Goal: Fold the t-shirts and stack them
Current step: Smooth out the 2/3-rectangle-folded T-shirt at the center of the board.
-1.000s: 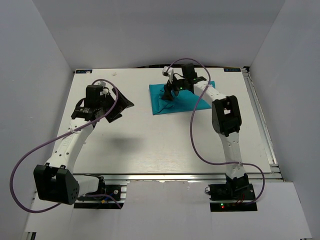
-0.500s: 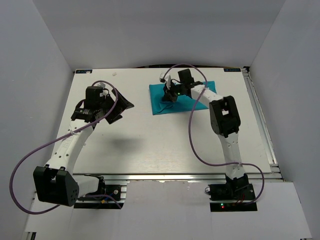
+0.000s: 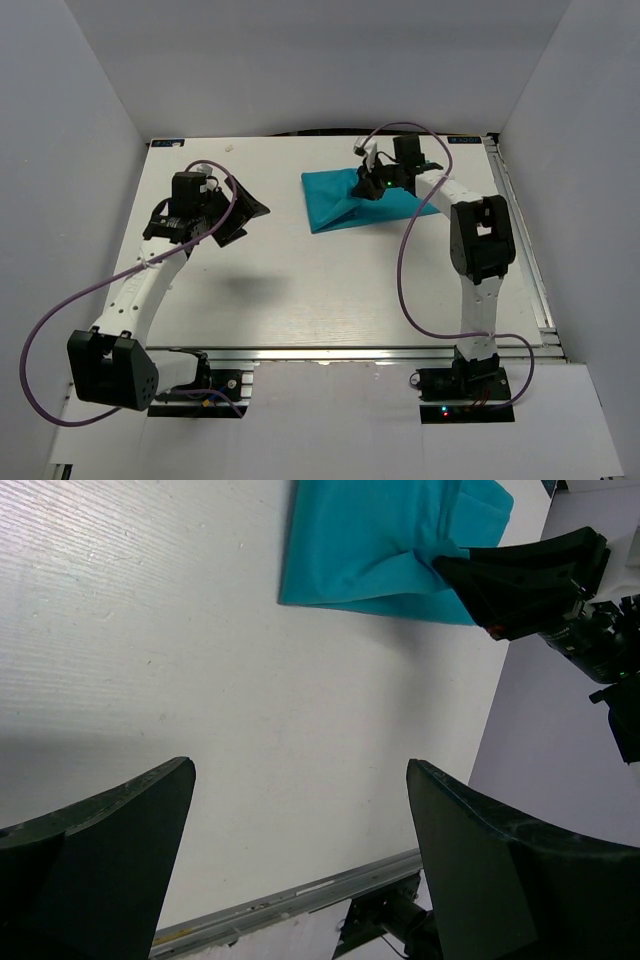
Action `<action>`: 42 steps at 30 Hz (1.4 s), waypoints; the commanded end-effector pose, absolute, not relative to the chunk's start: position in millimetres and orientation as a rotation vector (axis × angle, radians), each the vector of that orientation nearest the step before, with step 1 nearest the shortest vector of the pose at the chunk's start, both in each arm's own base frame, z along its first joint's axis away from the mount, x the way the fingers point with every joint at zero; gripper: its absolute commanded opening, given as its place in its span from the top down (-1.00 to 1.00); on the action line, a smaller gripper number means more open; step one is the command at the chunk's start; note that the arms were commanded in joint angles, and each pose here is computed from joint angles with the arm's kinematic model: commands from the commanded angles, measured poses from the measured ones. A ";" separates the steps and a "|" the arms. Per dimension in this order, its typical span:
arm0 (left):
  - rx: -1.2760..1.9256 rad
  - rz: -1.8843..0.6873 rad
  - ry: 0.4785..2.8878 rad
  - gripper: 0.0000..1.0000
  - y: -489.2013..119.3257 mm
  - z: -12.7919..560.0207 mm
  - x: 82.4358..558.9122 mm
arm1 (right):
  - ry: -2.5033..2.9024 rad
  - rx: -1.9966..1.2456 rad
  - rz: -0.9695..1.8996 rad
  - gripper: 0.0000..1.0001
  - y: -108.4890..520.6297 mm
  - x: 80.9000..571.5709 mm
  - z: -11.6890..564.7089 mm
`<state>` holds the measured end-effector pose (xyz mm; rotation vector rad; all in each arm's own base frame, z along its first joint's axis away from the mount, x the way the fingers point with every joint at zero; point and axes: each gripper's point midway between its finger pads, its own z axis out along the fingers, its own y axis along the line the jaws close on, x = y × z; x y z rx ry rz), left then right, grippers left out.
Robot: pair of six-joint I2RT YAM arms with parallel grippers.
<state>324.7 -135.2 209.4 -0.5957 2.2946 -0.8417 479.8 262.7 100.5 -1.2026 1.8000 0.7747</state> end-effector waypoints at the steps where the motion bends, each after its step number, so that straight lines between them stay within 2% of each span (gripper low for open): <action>1: -0.565 -0.871 2.272 -0.96 -137.9 217.5 328.5 | 1.784 -1.166 0.799 0.45 255.3 477.6 114.0; 4: -0.554 -0.873 2.272 -0.96 -138.8 218.7 330.6 | 1.827 -1.152 0.790 0.00 243.3 473.5 104.3; 5: -0.552 -0.874 2.274 -0.96 -139.2 218.7 332.1 | 1.838 -1.140 0.785 -0.06 238.0 473.7 104.7; 8: -0.549 -0.880 2.279 -0.96 -141.1 218.7 334.7 | 1.894 -1.088 0.776 -0.15 220.3 472.1 102.2; 13: -0.545 -0.883 2.275 -0.96 -141.6 219.2 338.1 | 1.861 -1.032 0.783 -0.15 202.0 469.0 133.2; 16: -0.544 -0.897 2.281 -0.96 -144.2 215.4 339.8 | 1.784 -1.036 0.861 -0.04 215.9 465.5 166.7; 18: -0.544 -0.911 2.283 -0.96 -146.3 214.2 341.6 | 1.802 -1.034 0.945 0.05 231.4 459.2 167.3; 19: -0.547 -0.915 2.283 -0.96 -146.3 214.2 342.0 | 1.797 -1.035 0.959 0.31 238.9 462.5 173.6; 21: -0.546 -0.926 2.282 -0.96 -148.0 214.2 342.5 | 1.851 -1.040 1.037 0.50 255.9 456.9 154.8; 22: -0.548 -0.928 2.280 -0.96 -147.9 214.7 343.2 | 1.888 -1.017 1.067 0.66 262.5 455.9 148.7; 23: -0.547 -0.928 2.283 -0.96 -148.0 213.6 343.0 | 1.918 -1.013 1.089 0.72 272.3 457.8 137.7; 33: -0.576 -0.944 2.305 -0.96 -149.2 204.6 336.4 | 2.167 -0.838 0.920 0.81 259.9 481.9 66.9; 42: -0.579 -0.947 2.318 -0.96 -150.9 199.8 341.5 | 2.321 -0.808 0.913 0.86 232.0 453.0 31.8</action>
